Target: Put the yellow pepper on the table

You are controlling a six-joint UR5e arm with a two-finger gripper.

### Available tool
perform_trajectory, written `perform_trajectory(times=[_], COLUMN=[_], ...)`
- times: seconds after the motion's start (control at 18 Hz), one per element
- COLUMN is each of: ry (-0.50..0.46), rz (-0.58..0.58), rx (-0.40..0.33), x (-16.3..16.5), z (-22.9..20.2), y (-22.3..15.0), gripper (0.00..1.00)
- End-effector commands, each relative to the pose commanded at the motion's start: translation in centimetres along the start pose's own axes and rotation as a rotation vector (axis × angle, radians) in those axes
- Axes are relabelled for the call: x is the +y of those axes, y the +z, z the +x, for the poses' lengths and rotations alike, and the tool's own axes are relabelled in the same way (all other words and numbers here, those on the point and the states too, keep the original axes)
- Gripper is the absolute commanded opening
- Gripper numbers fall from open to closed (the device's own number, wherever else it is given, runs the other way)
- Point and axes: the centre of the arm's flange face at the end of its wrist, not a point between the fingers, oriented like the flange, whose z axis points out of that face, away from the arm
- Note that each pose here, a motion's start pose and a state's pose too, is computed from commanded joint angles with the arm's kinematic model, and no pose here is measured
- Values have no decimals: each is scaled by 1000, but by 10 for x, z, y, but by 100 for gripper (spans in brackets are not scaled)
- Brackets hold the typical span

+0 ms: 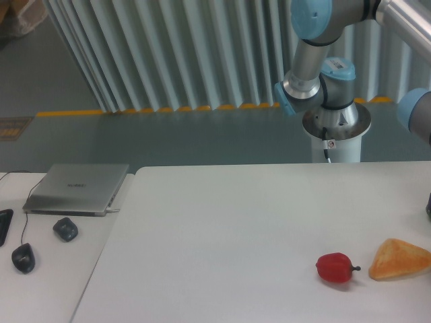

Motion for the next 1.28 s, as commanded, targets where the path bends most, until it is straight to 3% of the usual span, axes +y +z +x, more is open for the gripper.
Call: perform_trajectory(times=[0.39, 0.5, 0.56, 0.67, 0.89, 1.06, 1.28], ry=[-3, 54, 166, 248, 218, 267, 274], rz=[-36, -213, -286, -297, -283, -284, -295], rx=[8, 39, 58, 67, 49, 21, 9], x=[7, 24, 30, 38, 72, 107, 122], z=[4, 8, 8, 7, 6, -5, -32], y=[0, -2, -5, -11, -6, 7, 31], gripper=[100, 100, 100, 100, 100, 100, 100])
